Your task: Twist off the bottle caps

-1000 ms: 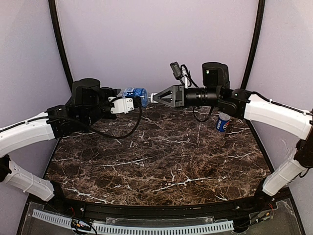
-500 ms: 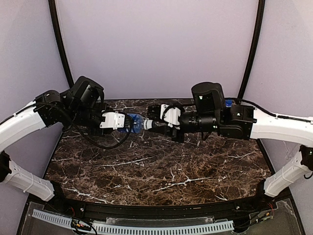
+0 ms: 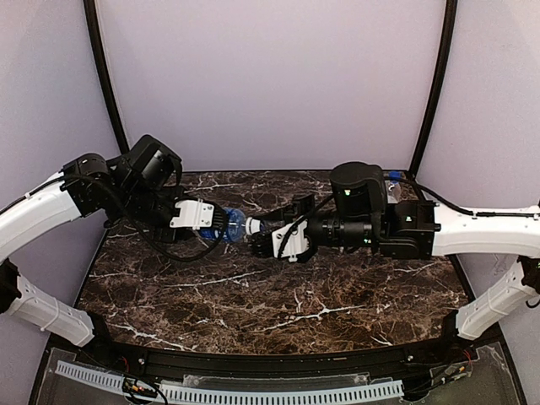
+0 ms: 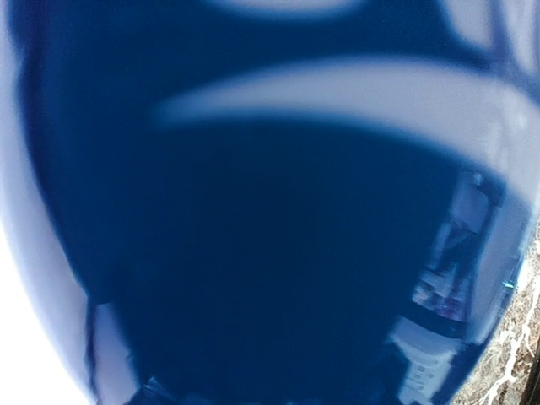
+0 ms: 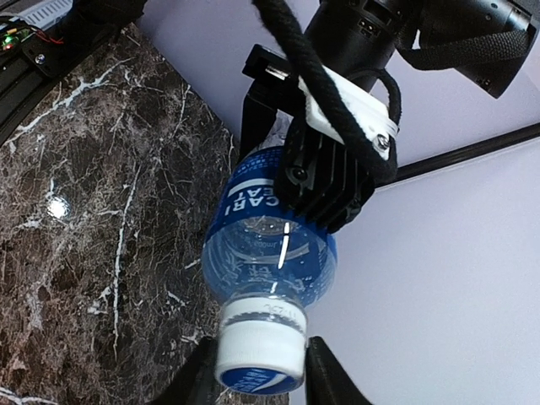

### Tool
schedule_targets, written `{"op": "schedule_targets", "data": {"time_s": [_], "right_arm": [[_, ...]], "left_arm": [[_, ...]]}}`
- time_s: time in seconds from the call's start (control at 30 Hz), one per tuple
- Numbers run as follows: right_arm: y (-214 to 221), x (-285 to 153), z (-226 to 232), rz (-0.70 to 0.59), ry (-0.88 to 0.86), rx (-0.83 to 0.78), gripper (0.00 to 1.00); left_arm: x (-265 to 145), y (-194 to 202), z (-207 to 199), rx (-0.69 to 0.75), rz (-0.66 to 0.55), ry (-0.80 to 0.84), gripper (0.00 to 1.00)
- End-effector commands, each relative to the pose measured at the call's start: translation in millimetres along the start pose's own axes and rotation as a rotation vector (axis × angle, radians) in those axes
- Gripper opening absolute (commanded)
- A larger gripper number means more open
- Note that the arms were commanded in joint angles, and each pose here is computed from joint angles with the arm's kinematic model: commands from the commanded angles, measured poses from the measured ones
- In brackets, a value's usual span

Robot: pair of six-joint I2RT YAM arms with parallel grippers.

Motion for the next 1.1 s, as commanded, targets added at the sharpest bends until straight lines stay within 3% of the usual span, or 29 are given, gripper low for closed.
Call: {"op": "schedule_targets", "data": {"time_s": [0.0, 0.07, 0.2, 0.27, 0.3, 0.43, 0.63, 0.7, 0.77, 1.07], "right_arm": [[-15, -4, -10, -0.06, 0.062, -0.021, 0.48], [-18, -9, -16, -0.077, 0.091, 0.02, 0.66], [-24, -27, -30, -0.117, 0.152, 0.147, 0.82], [-24, -37, -32, -0.133, 0.162, 0.223, 0.97], [-23, -40, -32, -0.14, 0.16, 0.268, 0.98], [-17, -48, -30, -0.169, 0.099, 0.518, 0.99], [27, -48, -86, -0.224, 0.144, 1.28, 0.98], [39, -45, -96, -0.258, 0.139, 1.48, 0.91], [38, -39, -98, -0.282, 0.12, 1.559, 0.85], [50, -12, -78, -0.21, 0.044, 1.697, 0.79]], "left_arm": [[-9, -15, -3, 0.041, -0.073, 0.022, 0.01], [-10, -14, -1, 0.042, -0.07, 0.008, 0.01], [-9, -12, 7, 0.037, -0.059, -0.043, 0.01], [-8, -12, 14, 0.029, -0.054, -0.083, 0.01], [-9, -13, 21, 0.022, -0.054, -0.119, 0.01], [-9, -16, 52, -0.001, -0.05, -0.292, 0.01], [-7, -10, 96, 0.077, 0.02, -0.626, 0.01], [-9, -11, 103, 0.094, 0.027, -0.686, 0.01], [-10, -11, 107, 0.098, 0.031, -0.715, 0.02], [-10, -10, 111, 0.121, 0.054, -0.754, 0.02]]}}
Point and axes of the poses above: each gripper's point midway between its finger pads, its own x axis out along the fingers, its own z axis along the line the jaws close on, y = z × x, the point moved 1 cm from there along -x, back along the fingers, and after that the axes turned 4 degrees about -x, right-handed, at the moved point
